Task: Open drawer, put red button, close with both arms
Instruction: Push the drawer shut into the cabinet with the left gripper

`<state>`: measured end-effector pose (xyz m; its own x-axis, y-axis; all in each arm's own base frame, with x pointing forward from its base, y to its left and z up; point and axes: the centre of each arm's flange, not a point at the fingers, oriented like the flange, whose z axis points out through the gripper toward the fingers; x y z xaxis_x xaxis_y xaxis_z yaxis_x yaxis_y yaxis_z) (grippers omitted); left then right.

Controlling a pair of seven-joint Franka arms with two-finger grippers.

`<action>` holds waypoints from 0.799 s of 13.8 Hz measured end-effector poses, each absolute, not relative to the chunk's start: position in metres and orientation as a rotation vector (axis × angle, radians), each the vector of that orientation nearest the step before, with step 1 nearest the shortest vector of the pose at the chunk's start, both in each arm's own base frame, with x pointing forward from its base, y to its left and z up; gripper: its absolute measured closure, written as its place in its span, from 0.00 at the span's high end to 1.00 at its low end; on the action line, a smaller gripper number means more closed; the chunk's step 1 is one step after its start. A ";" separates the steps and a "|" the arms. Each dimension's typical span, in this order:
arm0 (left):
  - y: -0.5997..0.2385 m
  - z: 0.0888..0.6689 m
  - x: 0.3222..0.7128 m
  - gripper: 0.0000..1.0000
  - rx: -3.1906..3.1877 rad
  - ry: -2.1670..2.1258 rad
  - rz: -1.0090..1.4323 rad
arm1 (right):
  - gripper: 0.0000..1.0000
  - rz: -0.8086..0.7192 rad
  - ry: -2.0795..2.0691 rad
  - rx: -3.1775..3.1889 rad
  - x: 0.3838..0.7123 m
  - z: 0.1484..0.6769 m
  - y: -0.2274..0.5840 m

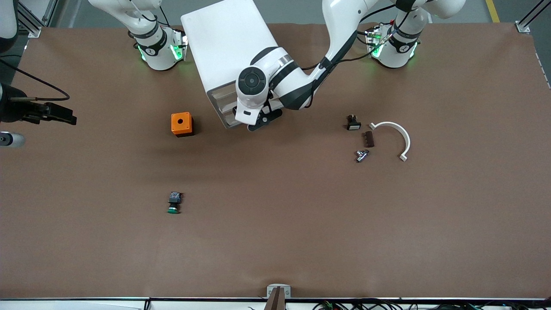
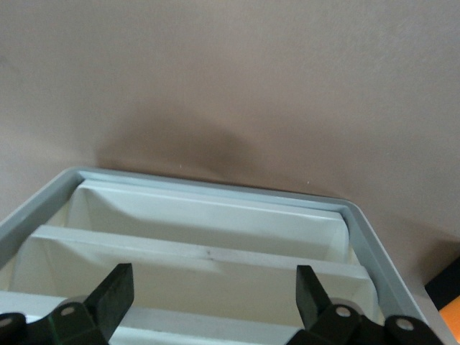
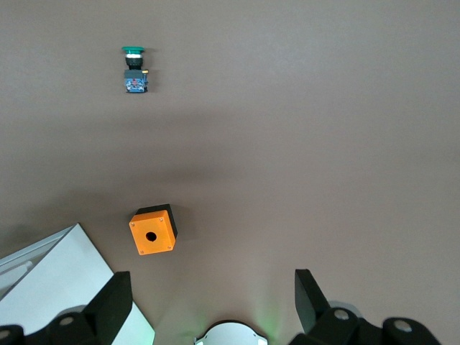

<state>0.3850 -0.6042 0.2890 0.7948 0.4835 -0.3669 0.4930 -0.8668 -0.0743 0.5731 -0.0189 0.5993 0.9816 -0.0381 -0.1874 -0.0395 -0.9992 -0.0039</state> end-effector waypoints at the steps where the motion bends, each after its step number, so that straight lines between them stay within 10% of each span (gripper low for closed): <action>1: -0.604 0.286 0.386 1.00 2.933 0.822 -0.629 | 1.00 0.280 0.059 -3.116 0.572 0.604 -0.018; 11: -0.601 0.279 0.393 1.00 2.854 0.899 -0.741 | 1.00 0.234 0.052 -3.095 0.564 0.620 -0.014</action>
